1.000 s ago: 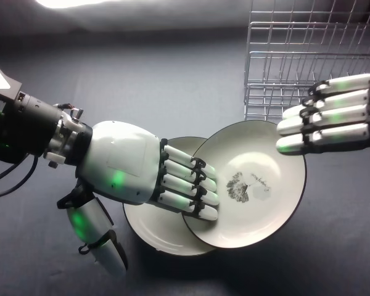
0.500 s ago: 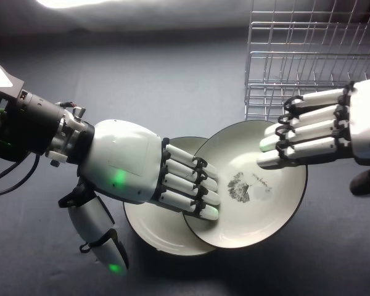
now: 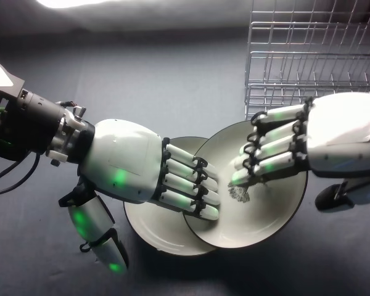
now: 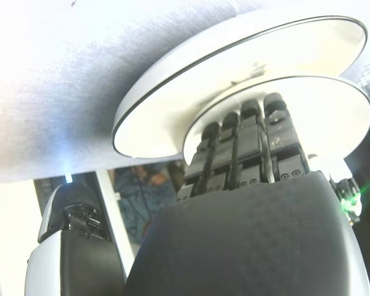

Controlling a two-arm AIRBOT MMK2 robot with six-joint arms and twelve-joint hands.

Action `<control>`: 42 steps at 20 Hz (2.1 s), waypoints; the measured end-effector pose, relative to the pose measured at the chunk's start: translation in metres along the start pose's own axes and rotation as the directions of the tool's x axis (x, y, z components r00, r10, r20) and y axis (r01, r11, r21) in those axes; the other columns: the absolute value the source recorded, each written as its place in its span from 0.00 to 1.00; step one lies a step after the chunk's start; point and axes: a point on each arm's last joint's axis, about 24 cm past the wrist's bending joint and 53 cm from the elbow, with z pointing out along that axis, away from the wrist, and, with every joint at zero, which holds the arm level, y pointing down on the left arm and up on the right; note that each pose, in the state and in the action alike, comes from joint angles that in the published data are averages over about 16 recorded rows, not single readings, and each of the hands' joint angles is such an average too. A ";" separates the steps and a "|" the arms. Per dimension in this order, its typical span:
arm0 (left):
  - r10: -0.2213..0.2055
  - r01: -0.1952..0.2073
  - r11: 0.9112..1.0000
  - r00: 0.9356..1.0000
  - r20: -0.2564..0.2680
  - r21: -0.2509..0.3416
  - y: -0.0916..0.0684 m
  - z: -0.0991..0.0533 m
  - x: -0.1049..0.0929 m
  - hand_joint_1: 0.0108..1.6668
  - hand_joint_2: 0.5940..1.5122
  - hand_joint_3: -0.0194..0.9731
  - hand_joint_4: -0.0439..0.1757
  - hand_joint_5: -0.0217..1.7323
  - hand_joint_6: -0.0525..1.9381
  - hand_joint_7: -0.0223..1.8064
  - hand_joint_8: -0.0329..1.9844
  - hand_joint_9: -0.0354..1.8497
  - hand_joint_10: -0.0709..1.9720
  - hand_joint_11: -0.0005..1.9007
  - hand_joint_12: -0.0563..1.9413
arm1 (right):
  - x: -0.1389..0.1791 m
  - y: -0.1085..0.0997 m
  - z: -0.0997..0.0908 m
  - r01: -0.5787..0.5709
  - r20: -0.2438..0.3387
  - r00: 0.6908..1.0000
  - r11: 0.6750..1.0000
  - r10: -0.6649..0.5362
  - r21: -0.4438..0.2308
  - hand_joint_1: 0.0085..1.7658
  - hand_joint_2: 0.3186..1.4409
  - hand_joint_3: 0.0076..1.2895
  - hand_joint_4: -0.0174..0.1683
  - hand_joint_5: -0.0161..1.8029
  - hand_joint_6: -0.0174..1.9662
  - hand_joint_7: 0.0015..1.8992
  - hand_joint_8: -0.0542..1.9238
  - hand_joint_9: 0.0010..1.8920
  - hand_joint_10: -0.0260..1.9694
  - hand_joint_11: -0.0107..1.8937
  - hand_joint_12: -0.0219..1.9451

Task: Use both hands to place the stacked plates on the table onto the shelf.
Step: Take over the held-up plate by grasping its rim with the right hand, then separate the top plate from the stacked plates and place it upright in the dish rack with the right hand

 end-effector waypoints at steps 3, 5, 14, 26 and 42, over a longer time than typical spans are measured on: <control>0.000 0.000 1.000 1.000 0.000 0.000 0.000 0.000 0.000 0.00 0.46 0.04 0.18 0.01 0.02 0.01 0.00 0.03 0.03 0.01 0.03 | 0.004 -0.003 0.009 -0.005 -0.005 1.000 1.000 0.005 0.005 0.75 0.55 0.01 0.10 0.22 0.02 0.20 0.04 0.20 0.03 0.02 0.63; 0.000 0.000 1.000 1.000 0.000 -0.001 0.000 0.000 0.000 0.00 0.45 0.04 0.18 0.01 0.02 0.01 0.00 0.03 0.03 0.01 0.03 | 0.006 -0.005 0.014 -0.009 -0.006 1.000 1.000 0.009 0.008 0.75 0.56 0.01 0.10 0.24 0.02 0.21 0.04 0.22 0.03 0.02 0.64; 0.000 0.000 1.000 1.000 0.000 0.000 0.000 0.000 0.000 0.00 0.45 0.04 0.18 0.01 0.02 0.01 0.00 0.03 0.03 0.01 0.03 | 0.006 -0.008 0.031 -0.019 0.006 1.000 1.000 0.019 -0.001 0.75 0.59 0.01 0.08 0.35 0.04 0.32 0.04 0.32 0.03 0.13 0.63; -0.005 0.005 1.000 1.000 0.020 -0.023 0.004 -0.011 -0.008 0.00 0.45 0.04 0.19 0.01 0.02 0.01 0.01 0.03 0.04 0.01 0.03 | 0.000 0.005 0.037 -0.018 0.028 0.999 0.998 0.020 -0.053 0.73 0.52 0.01 0.07 0.52 0.26 0.50 0.22 0.50 0.25 0.44 0.53; -0.013 0.041 0.985 0.986 0.166 -0.168 0.022 -0.103 -0.055 0.00 0.45 0.04 0.21 0.02 0.03 0.02 0.02 0.03 0.04 0.01 0.03 | -0.051 0.026 0.042 0.023 0.114 0.993 0.997 -0.014 -0.071 0.74 0.51 0.00 0.11 0.56 0.38 0.57 0.35 0.56 0.42 0.52 0.54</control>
